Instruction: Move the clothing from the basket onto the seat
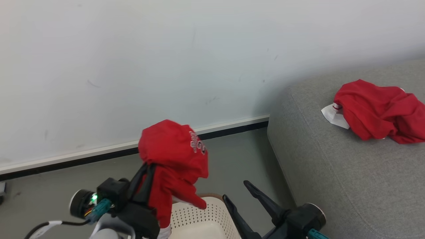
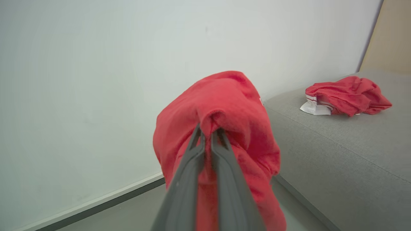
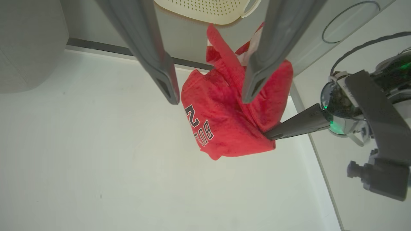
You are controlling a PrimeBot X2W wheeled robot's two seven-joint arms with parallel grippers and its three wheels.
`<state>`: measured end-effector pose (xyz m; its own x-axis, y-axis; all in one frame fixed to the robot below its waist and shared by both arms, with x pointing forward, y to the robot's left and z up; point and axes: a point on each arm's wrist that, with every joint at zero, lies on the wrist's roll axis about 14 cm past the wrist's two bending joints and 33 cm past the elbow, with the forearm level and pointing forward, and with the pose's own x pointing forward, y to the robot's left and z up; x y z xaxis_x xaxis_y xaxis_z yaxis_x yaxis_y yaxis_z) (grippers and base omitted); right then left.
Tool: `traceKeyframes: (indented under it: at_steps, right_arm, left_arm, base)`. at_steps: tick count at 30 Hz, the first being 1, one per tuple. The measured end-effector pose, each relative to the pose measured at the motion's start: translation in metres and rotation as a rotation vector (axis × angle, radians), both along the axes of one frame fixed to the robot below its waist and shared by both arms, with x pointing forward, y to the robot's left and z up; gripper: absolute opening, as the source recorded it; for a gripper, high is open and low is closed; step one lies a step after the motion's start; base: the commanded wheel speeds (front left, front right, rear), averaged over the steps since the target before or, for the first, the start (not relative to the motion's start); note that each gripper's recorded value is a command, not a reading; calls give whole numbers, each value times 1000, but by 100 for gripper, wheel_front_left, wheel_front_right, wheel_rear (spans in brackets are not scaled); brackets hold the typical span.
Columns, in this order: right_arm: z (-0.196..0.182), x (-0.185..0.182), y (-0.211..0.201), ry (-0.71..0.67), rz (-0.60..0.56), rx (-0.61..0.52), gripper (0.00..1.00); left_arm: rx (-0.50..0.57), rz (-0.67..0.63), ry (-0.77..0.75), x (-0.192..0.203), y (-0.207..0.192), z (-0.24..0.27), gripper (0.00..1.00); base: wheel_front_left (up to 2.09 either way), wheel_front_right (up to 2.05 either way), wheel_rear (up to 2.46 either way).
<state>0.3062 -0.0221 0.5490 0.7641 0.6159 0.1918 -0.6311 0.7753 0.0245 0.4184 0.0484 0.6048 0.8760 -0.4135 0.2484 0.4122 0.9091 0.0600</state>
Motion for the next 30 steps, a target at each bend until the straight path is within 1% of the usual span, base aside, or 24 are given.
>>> traceKeyframes:
  at_steps: [6,9,14,19,23,28,29,30]
  right_arm:
    - [-2,-3,13,-5,50,-29,100]
    - [-2,0,16,-23,64,-66,100]
    - [-4,9,13,-20,43,-77,100]
    - [1,23,-4,-35,-31,-77,100]
    - [2,27,-8,-39,-55,-74,100]
    - [1,29,-10,-33,-66,-71,100]
    - [1,29,-9,-33,-66,-69,82]
    - [1,29,-9,-33,-65,-67,45]
  left_arm:
    - [-10,-109,-46,-9,-35,24,0]
    - [-20,-183,-79,-18,-59,41,0]
    - [-27,-278,-93,-31,-88,53,0]
    - [-31,-351,-83,-43,-109,54,0]
    - [-34,-395,-77,-51,-121,53,0]
    - [-44,-418,-72,-56,-127,52,0]
    - [-45,-420,-71,-56,-128,52,0]
    - [-49,-422,-72,-56,-128,53,0]
  base:
    - [0,0,0]
    - [0,0,0]
    - [0,0,0]
    - [0,0,0]
    - [0,0,0]
    - [0,0,0]
    - [0,0,0]
    - [0,0,0]
